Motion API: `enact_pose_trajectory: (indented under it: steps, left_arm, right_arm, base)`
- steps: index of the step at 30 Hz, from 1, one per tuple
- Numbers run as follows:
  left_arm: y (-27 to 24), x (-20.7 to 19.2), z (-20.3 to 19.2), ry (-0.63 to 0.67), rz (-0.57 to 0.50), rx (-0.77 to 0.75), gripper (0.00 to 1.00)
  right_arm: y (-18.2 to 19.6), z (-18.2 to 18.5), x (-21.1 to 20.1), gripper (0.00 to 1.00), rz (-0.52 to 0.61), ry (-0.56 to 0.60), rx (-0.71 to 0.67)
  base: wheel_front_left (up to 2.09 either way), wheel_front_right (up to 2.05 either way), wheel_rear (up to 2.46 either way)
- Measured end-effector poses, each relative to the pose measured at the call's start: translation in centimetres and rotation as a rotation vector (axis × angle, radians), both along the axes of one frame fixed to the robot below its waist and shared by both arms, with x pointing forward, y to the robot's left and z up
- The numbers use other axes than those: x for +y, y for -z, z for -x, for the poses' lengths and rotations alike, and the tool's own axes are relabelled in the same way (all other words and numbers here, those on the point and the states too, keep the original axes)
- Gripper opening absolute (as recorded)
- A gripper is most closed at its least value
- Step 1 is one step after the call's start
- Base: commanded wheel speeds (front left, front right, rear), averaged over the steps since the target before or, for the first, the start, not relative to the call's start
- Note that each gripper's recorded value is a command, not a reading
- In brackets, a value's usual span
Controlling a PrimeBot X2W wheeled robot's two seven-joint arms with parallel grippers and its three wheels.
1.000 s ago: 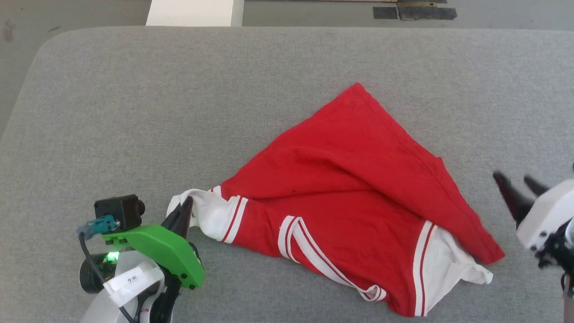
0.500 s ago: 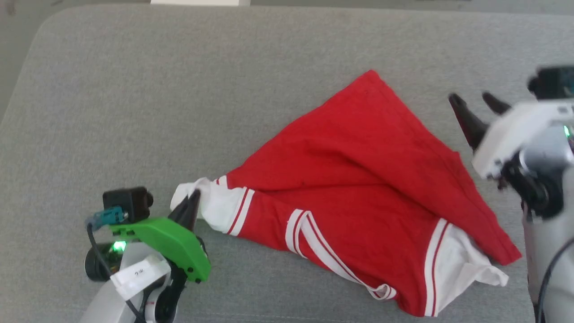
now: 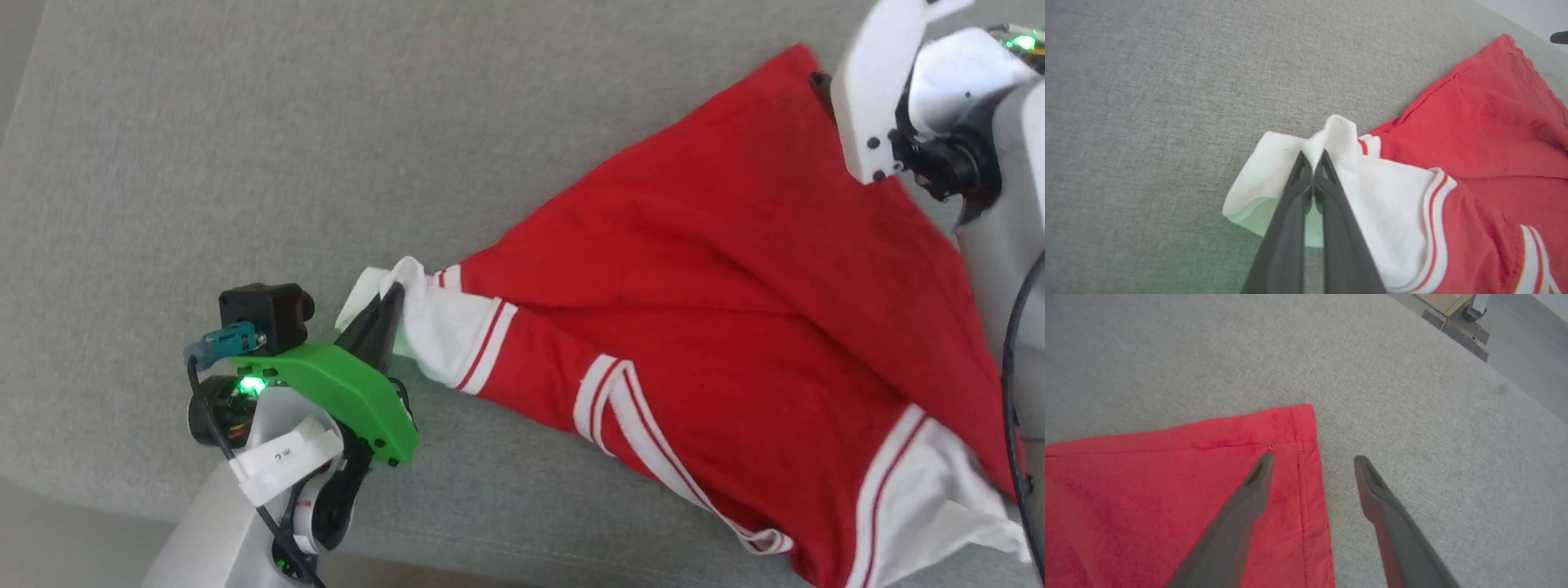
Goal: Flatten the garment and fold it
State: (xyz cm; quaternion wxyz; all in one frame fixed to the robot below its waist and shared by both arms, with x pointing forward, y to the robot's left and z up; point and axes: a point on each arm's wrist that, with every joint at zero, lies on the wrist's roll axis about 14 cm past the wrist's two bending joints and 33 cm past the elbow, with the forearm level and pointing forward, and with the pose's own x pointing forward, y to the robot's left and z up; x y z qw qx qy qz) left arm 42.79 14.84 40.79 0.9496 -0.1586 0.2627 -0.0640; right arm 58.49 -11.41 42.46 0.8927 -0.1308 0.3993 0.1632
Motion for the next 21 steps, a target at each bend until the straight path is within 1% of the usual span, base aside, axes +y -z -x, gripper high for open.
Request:
enact_pose_trajectory:
  steps: [6, 12, 13, 14, 18, 21]
  left_arm:
    - [1.9, 1.6, 0.3, -0.047, -0.016, 0.036, 0.00]
    - [2.6, 2.8, 0.5, -0.084, -0.032, 0.051, 0.00]
    - [2.6, 2.8, 0.5, -0.086, -0.033, 0.050, 0.00]
    - [2.5, 2.9, 0.5, -0.087, -0.033, 0.050, 0.00]
    - [2.4, 2.8, 0.5, -0.084, -0.033, 0.046, 0.00]
    - [2.1, 2.7, 0.5, -0.077, -0.034, 0.040, 0.00]
  right_arm:
    - [5.2, 0.3, 2.2, 1.00, 0.086, -0.079, 0.161]
    - [6.3, -0.2, 3.2, 1.00, 0.145, -0.127, 0.240]
    - [6.3, -0.1, 3.2, 0.35, 0.146, -0.128, 0.253]
    - [6.2, 0.0, 3.1, 0.00, 0.145, -0.125, 0.261]
    - [5.4, 0.4, 2.9, 0.00, 0.113, -0.108, 0.276]
    - [4.5, 0.4, 2.5, 0.00, 0.043, -0.072, 0.238]
  base:
    - [0.00, 0.00, 0.00]
    - [0.00, 0.00, 0.00]
    - [0.00, 0.00, 0.00]
    - [0.00, 0.00, 0.00]
    - [0.00, 0.00, 0.00]
    - [0.00, 0.00, 0.00]
